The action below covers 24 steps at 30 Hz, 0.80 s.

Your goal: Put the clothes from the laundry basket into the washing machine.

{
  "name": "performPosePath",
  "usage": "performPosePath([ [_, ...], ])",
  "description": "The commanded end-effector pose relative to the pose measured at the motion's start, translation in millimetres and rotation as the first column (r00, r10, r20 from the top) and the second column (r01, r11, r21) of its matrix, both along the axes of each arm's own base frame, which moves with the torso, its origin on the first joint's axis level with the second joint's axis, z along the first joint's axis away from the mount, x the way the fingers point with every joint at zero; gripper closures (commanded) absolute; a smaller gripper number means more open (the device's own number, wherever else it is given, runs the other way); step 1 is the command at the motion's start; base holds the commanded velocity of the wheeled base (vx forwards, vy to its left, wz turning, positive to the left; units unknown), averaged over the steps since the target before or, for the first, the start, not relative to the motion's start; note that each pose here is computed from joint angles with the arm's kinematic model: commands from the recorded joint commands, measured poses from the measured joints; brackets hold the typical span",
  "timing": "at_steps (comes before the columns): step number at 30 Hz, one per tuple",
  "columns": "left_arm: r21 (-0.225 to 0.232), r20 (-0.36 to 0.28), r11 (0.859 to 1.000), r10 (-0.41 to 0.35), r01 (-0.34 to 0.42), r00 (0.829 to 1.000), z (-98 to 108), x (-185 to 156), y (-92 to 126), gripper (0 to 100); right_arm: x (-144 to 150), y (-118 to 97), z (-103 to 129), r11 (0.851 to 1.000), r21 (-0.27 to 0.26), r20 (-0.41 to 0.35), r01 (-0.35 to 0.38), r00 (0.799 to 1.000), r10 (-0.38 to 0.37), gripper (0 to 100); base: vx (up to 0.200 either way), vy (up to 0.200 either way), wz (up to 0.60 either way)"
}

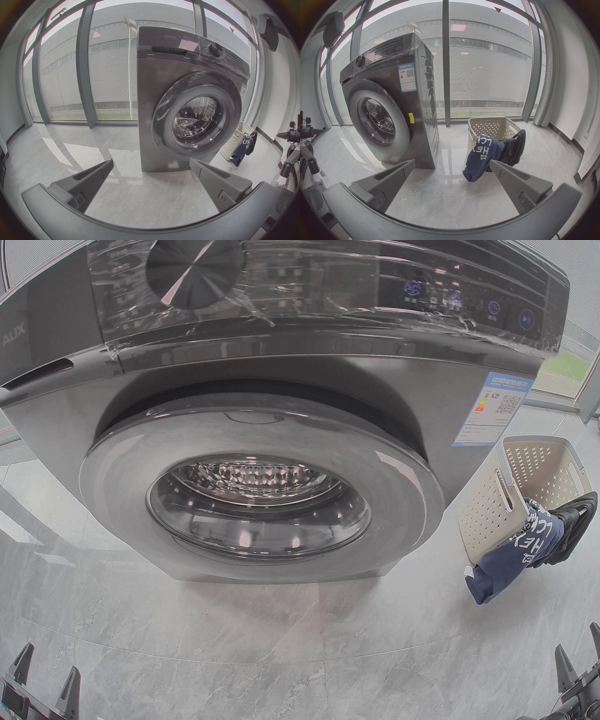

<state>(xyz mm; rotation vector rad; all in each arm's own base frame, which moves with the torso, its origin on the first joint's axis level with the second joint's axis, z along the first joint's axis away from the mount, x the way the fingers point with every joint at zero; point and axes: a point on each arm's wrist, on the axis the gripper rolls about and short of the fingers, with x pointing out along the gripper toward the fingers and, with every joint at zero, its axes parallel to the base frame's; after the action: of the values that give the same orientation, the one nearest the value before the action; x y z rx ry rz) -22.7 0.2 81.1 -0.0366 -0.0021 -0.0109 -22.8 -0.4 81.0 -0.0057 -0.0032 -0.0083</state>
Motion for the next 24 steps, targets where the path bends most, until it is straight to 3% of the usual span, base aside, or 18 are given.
performPosePath([
  [1, 0.000, -0.001, 1.000, 0.000, 0.000, 1.000, -5.2, 0.0, 0.0, 0, -0.1, 0.0, -4.8, 1.000, 0.001, 0.001, -0.001, 1.000, 0.001, 0, 0.000, 0.000, 0.00],
  [8, -0.002, -0.001, 1.000, 0.002, -0.002, 1.000, -5.2, 0.0, 0.0, 0, -0.1, 0.0, -4.8, 1.000, 0.001, 0.001, -0.001, 1.000, 0.001, 0, 0.000, 0.171, 0.00],
  [24, 0.000, -0.001, 1.000, 0.000, 0.000, 1.000, -5.2, 0.0, 0.0, 0, -0.1, 0.0, -4.8, 1.000, 0.000, 0.001, -0.001, 1.000, 0.001, 0, 0.000, 0.000, 0.00],
])
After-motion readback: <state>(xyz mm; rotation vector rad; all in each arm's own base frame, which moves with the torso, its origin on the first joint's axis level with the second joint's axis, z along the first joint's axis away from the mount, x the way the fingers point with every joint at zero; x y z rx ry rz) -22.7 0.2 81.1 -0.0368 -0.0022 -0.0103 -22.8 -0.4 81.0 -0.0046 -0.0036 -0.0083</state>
